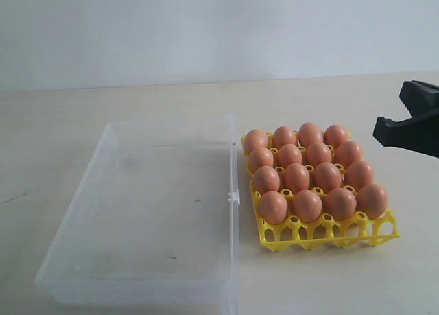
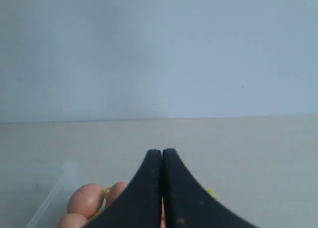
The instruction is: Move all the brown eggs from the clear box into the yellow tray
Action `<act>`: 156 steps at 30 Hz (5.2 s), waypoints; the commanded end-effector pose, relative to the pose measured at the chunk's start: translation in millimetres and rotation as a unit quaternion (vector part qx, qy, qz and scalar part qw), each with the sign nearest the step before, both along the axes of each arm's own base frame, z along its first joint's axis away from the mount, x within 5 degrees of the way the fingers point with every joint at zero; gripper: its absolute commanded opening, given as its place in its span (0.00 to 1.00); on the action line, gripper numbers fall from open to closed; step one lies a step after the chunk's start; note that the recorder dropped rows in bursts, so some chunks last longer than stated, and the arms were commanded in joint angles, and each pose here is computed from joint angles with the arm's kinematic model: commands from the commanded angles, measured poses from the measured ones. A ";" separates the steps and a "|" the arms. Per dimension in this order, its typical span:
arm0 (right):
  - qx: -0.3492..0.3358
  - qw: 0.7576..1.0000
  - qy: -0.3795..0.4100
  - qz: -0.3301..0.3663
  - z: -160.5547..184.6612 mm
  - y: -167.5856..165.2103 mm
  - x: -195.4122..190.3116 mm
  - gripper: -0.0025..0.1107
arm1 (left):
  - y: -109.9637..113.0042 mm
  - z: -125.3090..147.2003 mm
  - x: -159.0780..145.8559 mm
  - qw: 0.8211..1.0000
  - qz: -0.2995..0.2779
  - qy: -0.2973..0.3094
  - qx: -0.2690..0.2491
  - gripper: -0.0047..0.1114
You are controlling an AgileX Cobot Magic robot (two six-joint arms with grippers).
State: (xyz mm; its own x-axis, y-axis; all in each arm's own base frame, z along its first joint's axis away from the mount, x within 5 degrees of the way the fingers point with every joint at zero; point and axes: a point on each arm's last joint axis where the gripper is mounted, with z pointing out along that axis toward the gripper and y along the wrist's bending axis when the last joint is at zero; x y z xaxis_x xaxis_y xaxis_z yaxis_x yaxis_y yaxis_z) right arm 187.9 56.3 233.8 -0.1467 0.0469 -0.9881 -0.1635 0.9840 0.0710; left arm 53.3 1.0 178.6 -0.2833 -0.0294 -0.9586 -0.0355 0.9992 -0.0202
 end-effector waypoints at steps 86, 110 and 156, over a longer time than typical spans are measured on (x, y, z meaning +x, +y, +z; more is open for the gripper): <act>0.007 0.997 -0.074 -0.017 -27.5 -48.3 -132.0 0.02 | -0.6 2.7 -0.1 1.000 -0.004 -0.011 -0.002 0.04; 0.011 0.996 -0.073 -0.054 -27.5 -52.3 -131.5 0.02 | -0.6 2.7 -0.1 1.000 -0.004 -0.011 -0.002 0.04; 0.012 0.995 -0.074 -0.058 -27.3 -52.8 -131.5 0.02 | -0.6 2.7 -0.1 1.000 -0.004 -0.011 -0.002 0.04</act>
State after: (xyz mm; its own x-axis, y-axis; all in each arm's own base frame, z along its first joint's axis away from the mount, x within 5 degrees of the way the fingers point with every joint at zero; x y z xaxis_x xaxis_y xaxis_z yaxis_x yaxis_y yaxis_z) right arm 56.7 3.9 207.5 0.0045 0.0794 -0.9968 -0.0647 0.9948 0.0790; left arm 53.3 1.0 178.6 -0.2833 -0.0294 -0.9586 -0.0355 0.9992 -0.0202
